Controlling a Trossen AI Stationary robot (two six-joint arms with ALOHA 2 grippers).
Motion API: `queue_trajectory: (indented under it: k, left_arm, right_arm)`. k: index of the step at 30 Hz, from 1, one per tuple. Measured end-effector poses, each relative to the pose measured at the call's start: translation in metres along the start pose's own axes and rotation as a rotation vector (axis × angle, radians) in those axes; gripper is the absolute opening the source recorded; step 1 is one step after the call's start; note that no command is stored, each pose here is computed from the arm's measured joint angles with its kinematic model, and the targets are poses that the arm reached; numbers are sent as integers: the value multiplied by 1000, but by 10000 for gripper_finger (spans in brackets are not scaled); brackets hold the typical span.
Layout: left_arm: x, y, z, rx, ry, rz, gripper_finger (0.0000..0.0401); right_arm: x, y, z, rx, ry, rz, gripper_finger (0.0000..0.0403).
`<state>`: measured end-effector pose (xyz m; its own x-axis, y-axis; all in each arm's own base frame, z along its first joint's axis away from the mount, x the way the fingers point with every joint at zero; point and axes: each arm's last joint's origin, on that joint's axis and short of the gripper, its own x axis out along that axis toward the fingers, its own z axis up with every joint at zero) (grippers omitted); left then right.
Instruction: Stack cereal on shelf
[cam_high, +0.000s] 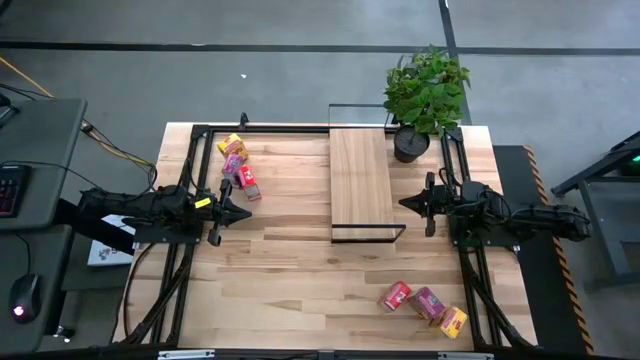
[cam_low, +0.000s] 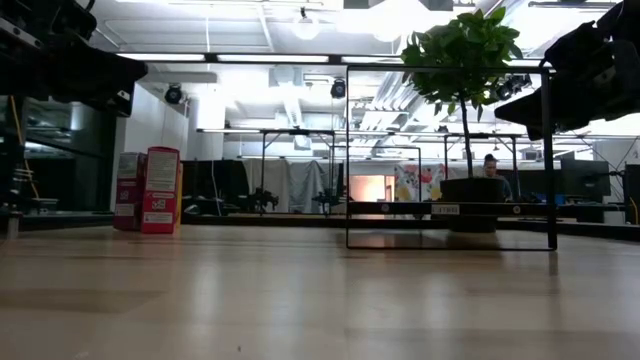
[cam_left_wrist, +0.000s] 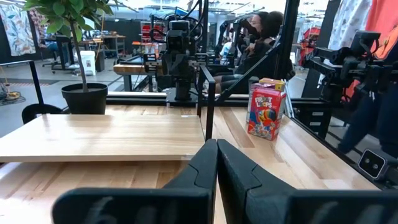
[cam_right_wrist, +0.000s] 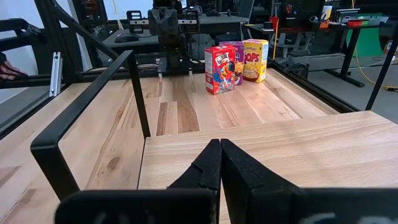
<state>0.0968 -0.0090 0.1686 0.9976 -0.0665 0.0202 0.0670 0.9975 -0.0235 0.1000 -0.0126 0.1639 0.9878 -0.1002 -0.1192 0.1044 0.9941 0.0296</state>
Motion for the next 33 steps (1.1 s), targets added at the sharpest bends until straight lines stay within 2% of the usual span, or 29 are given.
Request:
queue_trajectory:
  k: [25, 28, 33]
  left_arm:
    - [0, 0, 0, -14, -4, 0, 3]
    - [0, 0, 4, -38, -44, -1, 3]
    - [-2, 1, 29, 41, -249, 60, 4]
  right_arm:
    - [0, 0, 0, 0, 1, 0, 0]
    - [0, 0, 0, 0, 0, 0, 0]
    - [0, 0, 0, 0, 0, 0, 0]
